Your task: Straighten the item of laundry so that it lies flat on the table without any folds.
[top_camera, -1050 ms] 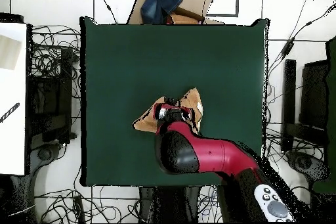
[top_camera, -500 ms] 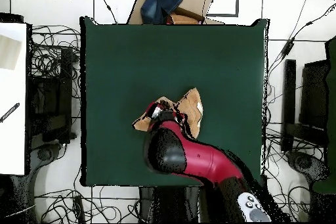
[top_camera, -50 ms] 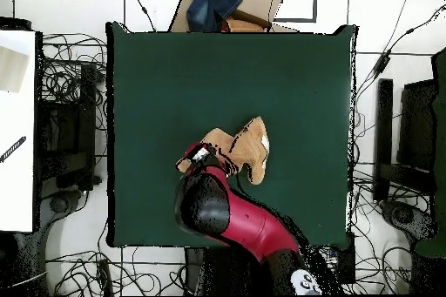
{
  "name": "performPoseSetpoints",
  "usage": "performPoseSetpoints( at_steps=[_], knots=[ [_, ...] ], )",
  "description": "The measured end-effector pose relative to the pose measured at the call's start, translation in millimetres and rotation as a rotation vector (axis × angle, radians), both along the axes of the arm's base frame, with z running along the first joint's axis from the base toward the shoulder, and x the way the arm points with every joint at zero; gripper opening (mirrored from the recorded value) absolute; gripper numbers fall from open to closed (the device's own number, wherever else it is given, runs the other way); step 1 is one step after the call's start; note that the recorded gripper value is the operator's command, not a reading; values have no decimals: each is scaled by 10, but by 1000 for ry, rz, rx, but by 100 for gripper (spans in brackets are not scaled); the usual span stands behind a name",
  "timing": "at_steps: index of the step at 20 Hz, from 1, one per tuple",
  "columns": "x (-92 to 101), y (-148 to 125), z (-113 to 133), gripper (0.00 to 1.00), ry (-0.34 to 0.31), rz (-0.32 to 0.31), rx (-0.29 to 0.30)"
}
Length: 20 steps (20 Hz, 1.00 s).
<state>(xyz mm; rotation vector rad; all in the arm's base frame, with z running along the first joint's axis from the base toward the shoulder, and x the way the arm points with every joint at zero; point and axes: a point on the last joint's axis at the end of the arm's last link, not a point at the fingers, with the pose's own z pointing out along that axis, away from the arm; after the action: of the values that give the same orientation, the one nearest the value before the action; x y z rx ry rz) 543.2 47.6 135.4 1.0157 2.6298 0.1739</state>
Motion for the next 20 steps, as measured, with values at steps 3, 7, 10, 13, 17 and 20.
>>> performPoseSetpoints(
  at_steps=[3, 7, 10, 13, 17, 20],
  knots=[
    [-54, 1, -22, 0, 15, -37, 14],
    [-78, -8, -33, 0, 20, -46, 15],
    [-85, -18, -39, 0, 22, -48, 14],
    [-95, -42, -42, 100, 26, -60, 10],
    [-116, -95, -46, 100, 29, -72, 2],
    [-124, -130, -46, 100, 30, -81, -2]
  ],
)
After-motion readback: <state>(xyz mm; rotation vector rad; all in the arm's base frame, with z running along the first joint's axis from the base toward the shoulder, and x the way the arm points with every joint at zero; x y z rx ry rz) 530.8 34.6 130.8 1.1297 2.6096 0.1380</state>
